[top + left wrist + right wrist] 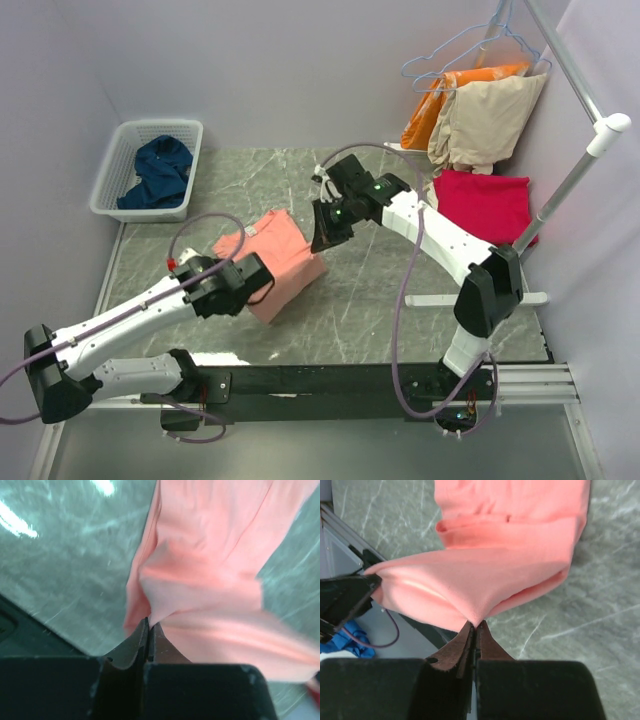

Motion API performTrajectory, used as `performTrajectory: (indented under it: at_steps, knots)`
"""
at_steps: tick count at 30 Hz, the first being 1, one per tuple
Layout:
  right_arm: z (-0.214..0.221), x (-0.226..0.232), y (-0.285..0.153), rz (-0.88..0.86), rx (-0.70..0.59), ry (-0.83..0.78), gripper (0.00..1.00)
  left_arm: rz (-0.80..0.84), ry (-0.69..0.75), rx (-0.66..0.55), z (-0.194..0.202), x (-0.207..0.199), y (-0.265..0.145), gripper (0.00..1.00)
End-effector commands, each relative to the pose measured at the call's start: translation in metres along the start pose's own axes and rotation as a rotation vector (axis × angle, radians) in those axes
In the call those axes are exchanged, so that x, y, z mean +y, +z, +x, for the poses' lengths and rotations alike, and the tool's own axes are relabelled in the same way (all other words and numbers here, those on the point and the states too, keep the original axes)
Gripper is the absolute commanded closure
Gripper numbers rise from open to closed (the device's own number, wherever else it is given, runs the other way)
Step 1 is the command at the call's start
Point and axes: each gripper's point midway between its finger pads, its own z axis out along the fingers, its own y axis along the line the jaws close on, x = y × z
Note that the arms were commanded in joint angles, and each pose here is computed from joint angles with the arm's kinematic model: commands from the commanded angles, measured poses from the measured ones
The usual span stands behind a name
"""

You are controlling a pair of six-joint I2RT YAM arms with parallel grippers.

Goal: Fold and stack the t-shirts
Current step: Fold the tshirt

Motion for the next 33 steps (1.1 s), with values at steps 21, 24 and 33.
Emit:
performTrajectory:
  at_steps: [21, 24, 33]
  knots:
    - [-0.155, -0.017, 0.118, -0.203, -0.114, 0.098, 0.94, -0.266, 0.019, -0.290, -0.148, -0.059, 0.140, 0.99]
    - [-0.168, -0.016, 0.113, -0.268, -0.165, 0.094, 0.76, -0.294, -0.027, -0.338, -0.167, -0.060, 0.156, 0.93]
    - [-0.190, -0.045, 0.086, -0.246, -0.276, 0.100, 0.63, -0.199, -0.021, -0.424, -0.213, -0.109, 0.190, 0.40]
